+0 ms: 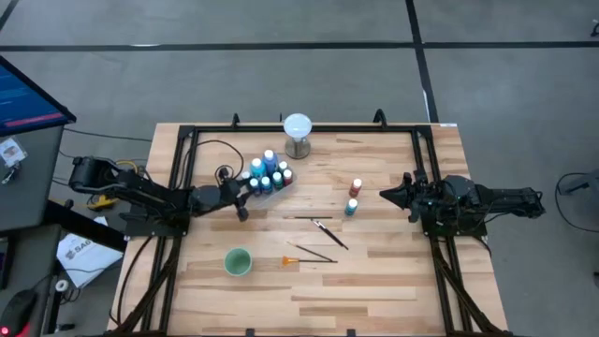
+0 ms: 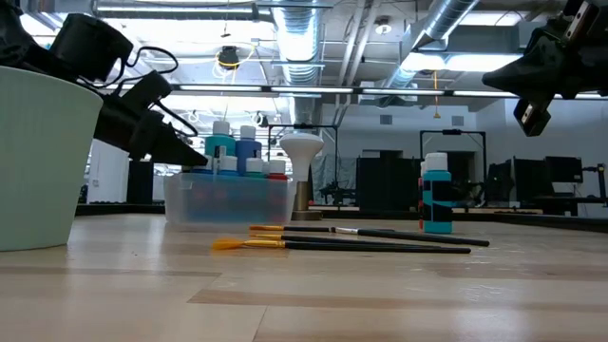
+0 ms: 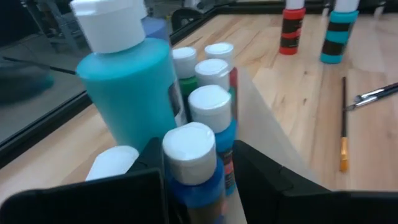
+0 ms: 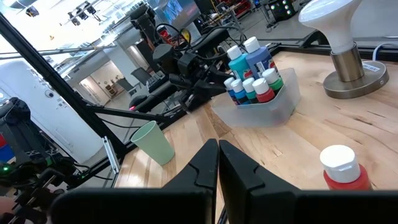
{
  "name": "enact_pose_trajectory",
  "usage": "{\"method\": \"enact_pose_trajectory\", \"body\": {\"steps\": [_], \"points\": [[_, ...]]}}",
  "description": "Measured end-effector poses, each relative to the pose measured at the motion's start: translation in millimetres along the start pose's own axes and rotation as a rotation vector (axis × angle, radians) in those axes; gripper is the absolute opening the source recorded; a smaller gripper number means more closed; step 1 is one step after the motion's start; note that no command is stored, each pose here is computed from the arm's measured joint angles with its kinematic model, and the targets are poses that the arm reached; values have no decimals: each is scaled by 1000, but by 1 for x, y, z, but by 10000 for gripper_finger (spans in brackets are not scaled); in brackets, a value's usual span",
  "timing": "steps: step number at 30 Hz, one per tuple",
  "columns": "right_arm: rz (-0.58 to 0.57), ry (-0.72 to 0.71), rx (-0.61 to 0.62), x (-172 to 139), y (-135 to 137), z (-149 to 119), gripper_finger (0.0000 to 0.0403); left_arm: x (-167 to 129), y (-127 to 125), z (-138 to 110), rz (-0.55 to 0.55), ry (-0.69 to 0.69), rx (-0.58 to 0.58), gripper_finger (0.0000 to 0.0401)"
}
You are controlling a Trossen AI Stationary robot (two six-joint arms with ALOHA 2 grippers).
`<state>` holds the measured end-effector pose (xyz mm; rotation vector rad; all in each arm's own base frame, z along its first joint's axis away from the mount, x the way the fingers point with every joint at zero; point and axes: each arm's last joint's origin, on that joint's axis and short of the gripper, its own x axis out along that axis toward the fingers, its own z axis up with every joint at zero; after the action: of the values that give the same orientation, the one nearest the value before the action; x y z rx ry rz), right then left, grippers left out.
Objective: Pick & Place Paint Supplies
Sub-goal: Put the small blue bottle into the white bin, then put the small red bottle into the white bin
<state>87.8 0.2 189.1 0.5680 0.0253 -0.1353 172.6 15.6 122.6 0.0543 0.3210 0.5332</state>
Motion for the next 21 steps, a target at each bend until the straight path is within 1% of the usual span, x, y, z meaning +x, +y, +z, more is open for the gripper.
{"method": "enact_pose_trajectory", "body": {"steps": [10, 14, 18, 21], "points": [[0, 0, 0, 0, 0, 0, 8, -5, -10, 10, -66, -97, -32, 97], [0, 0, 0, 0, 0, 0, 8, -7, -12, 12, -78, -115, -36, 98], [0, 0, 0, 0, 0, 0, 8, -7, -15, 16, -93, -132, -15, 111], [-1, 0, 0, 0, 0, 0, 8, -5, -18, 23, -97, -150, -24, 126]]}}
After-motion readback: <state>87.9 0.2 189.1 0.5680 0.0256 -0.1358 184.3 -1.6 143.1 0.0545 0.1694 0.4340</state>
